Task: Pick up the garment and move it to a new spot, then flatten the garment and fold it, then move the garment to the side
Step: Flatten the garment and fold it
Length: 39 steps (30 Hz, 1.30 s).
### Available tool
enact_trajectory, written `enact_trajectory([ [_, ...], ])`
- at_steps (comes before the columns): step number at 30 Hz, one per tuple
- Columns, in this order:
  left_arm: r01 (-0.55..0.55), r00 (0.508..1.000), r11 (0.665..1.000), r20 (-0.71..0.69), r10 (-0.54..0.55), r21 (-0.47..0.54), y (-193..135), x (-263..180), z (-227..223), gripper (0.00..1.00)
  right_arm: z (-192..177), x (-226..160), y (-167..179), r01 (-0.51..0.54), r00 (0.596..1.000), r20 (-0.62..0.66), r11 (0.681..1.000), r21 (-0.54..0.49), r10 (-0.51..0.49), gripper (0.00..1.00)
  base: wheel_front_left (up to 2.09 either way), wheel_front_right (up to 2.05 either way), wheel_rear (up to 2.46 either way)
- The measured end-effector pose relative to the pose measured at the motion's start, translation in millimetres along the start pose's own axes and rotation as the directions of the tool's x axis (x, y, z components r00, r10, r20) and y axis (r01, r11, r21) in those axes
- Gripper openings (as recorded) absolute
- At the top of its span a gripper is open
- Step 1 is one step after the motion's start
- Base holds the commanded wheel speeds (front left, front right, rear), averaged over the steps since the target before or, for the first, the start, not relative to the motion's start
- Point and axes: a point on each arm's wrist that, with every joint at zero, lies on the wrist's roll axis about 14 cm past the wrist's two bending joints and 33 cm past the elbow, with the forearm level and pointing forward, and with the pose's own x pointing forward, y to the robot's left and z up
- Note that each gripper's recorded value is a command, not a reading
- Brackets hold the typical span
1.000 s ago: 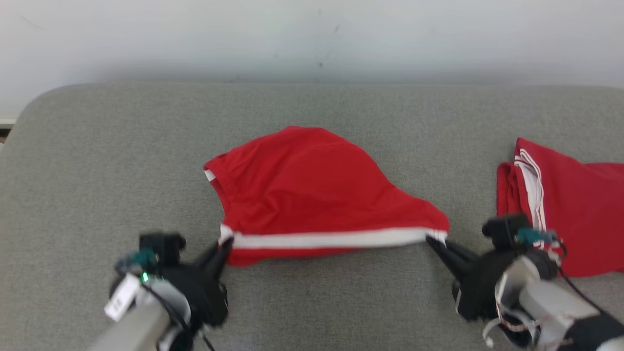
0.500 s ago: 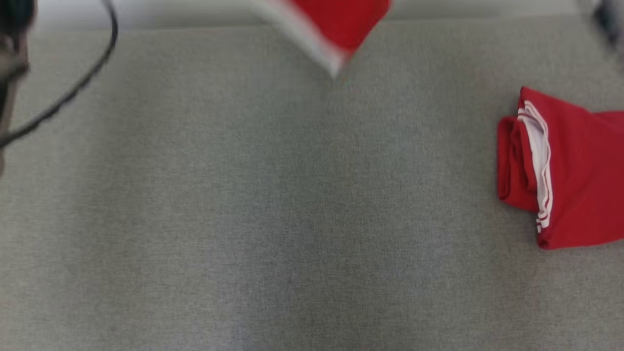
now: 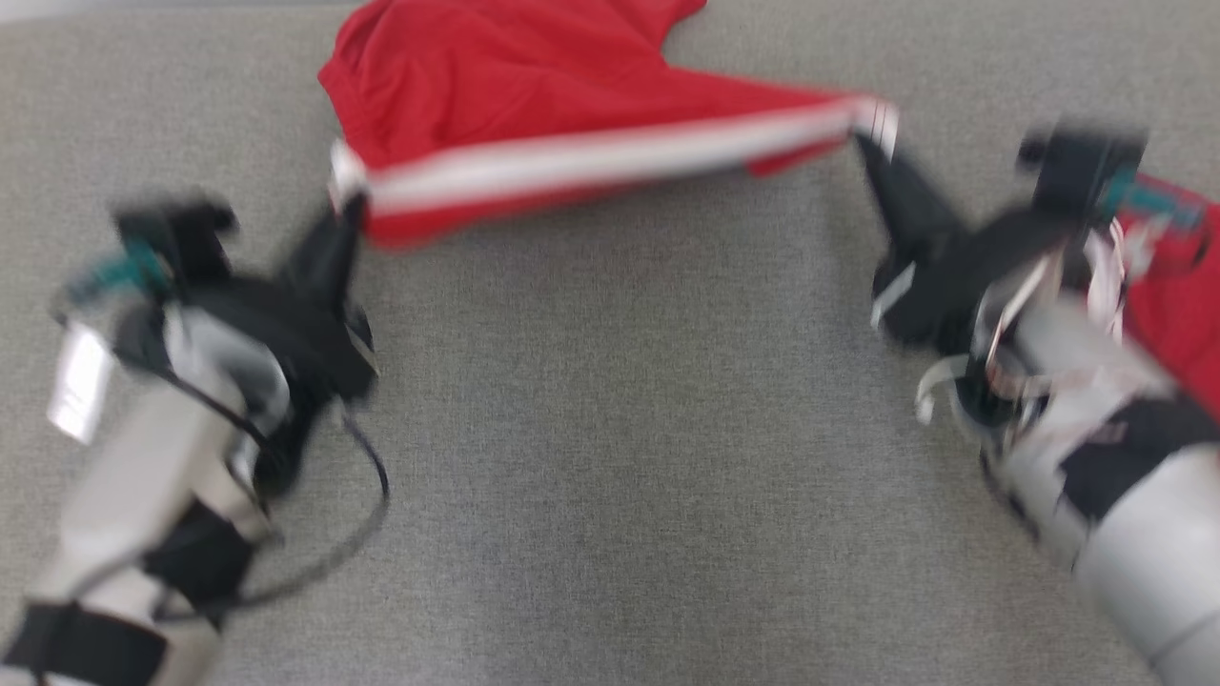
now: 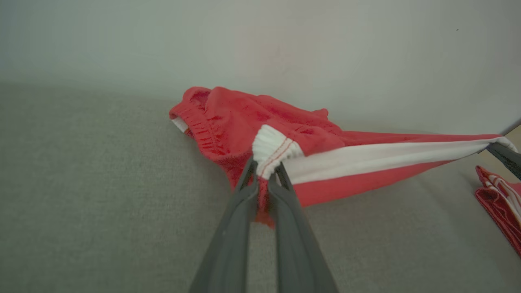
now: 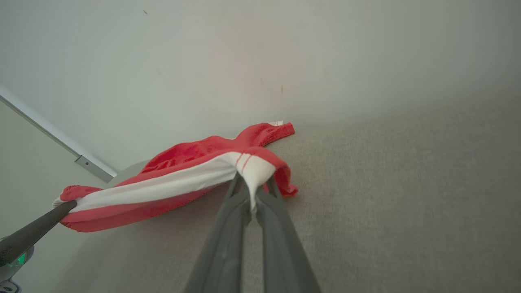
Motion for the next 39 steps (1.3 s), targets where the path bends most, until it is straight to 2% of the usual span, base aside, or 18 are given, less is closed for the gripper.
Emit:
enact_trajectory([
  [1, -0.011, 0.998, 0.999, -0.067, 0.009, -0.031, -4.2, -15.9, -32.9, 0.0, -28.1, -20.3, -6.4, 0.031, 0.998, -0.051, 0.999, 0.021, -0.03, 0.0, 0.0, 0.0, 0.0],
  [2, -0.018, 0.996, 0.999, -0.09, 0.014, -0.048, -7.0, -23.9, -46.5, 0.0, -41.8, -31.3, -8.5, 0.044, 0.996, -0.083, 0.999, 0.026, -0.042, 0.0, 0.0, 0.0, 0.0],
  [6, -0.028, 0.992, 0.996, -0.124, 0.017, -0.088, -20.1, -44.0, -69.4, 0.0, -69.8, -66.9, -2.8, 0.044, 0.988, -0.151, 0.999, 0.027, -0.039, 0.0, 0.0, 0.0, 0.0],
  [13, -0.01, 0.988, 0.996, -0.154, -0.003, -0.084, -45.2, -77.1, -89.6, 0.0, -77.7, -107.3, 15.8, -0.035, 0.974, -0.224, 0.997, -0.066, 0.019, 0.0, 0.0, 0.0, 0.0],
  [16, -0.011, 0.983, 0.999, -0.184, 0.005, -0.031, -48.2, -93.5, -100.3, 0.0, -79.5, -124.7, 15.3, -0.037, 0.97, -0.243, 0.994, -0.099, 0.012, 0.0, 0.0, 0.0, 0.0],
  [20, -0.021, 0.981, 0.999, -0.192, 0.015, -0.032, -54.2, -113.5, -109.0, 0.0, -86.3, -149.4, 16.0, -0.04, 0.962, -0.274, 0.991, -0.131, 0.002, 0.0, 0.0, 0.0, 0.0],
  [30, -0.051, 0.981, 0.996, -0.189, 0.036, -0.074, -73.2, -158.2, -127.3, 0.0, -109.2, -208.6, 21.6, -0.021, 0.948, -0.316, 0.992, -0.128, -0.021, 0.0, 0.0, 0.0, 0.0],
  [39, -0.09, 0.977, 0.989, -0.201, 0.065, -0.117, -76.9, -186.5, -144.2, 0.0, -110.8, -219.4, 29.4, -0.046, 0.947, -0.322, 0.991, -0.129, 0.002, 0.0, 0.0, 0.0, 0.0],
])
